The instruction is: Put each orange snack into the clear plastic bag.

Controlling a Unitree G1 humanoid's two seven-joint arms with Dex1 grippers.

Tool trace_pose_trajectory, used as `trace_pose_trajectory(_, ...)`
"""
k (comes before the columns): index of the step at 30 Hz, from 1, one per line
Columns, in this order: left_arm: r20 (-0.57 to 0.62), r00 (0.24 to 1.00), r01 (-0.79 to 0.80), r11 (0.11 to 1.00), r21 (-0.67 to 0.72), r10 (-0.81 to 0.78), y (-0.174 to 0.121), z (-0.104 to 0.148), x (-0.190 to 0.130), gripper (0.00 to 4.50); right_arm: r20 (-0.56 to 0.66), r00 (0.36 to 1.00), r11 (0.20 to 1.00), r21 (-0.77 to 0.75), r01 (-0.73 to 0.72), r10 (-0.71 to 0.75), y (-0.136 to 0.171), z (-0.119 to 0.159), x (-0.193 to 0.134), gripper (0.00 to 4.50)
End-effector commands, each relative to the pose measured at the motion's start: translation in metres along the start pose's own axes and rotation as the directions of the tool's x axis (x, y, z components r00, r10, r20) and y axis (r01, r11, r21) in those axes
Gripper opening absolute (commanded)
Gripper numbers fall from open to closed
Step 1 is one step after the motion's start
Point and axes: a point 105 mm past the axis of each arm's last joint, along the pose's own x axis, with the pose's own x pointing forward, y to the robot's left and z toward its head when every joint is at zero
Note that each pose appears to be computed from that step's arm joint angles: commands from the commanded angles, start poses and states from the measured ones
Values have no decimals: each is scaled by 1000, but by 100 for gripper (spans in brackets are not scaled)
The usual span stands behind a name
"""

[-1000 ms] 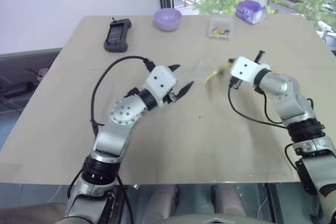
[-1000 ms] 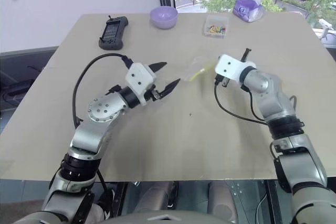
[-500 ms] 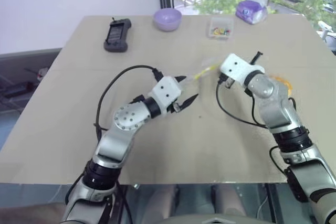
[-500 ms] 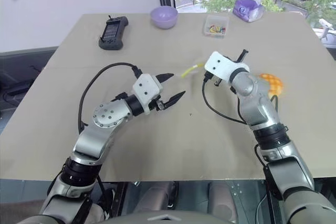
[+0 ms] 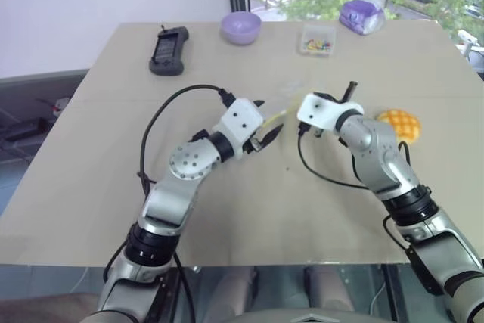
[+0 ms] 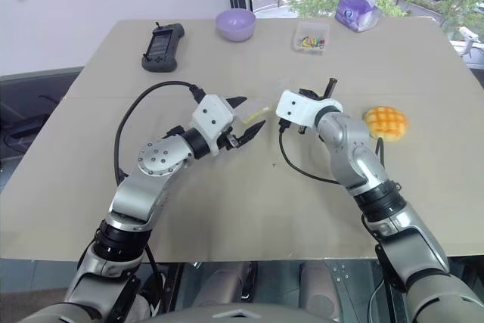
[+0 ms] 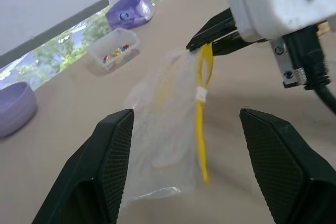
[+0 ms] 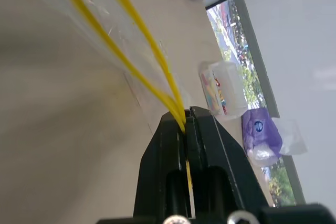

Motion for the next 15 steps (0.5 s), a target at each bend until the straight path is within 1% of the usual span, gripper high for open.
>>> trace_pose_trajectory(1, 16, 1000, -18, 999, 39, 17, 3, 9, 1, 341, 62, 997, 998, -27, 50, -48, -13, 20, -5, 0)
trace_pose_trajectory(8, 4, 1000, -15, 1000, 20, 15, 2, 9, 4, 341, 59, 997, 998, -29, 47, -45, -11, 20, -6, 0)
trace_pose_trajectory(9, 4, 1000, -10, 1000, 17, 9, 0, 9, 4, 290, 59, 997, 998, -30, 47, -45, -11, 20, -6, 0)
trace_pose_trajectory(10, 3, 1000, -4, 1000, 15, 4, -1, 8, 5, 280, 59, 997, 998, -30, 46, -44, -11, 20, -6, 0)
trace_pose_trajectory(12, 2, 1000, 5, 1000, 14, -5, -4, 8, 5, 192, 59, 997, 999, -28, 44, -43, -10, 20, -6, 0)
trace_pose_trajectory(14, 9, 1000, 8, 1000, 11, -8, -6, 10, 6, 90, 59, 997, 999, -27, 44, -42, -9, 20, -6, 0)
trace_pose_trajectory(15, 14, 1000, 6, 1000, 7, -6, -6, 11, 7, 54, 60, 997, 999, -27, 42, -41, -9, 20, -6, 0)
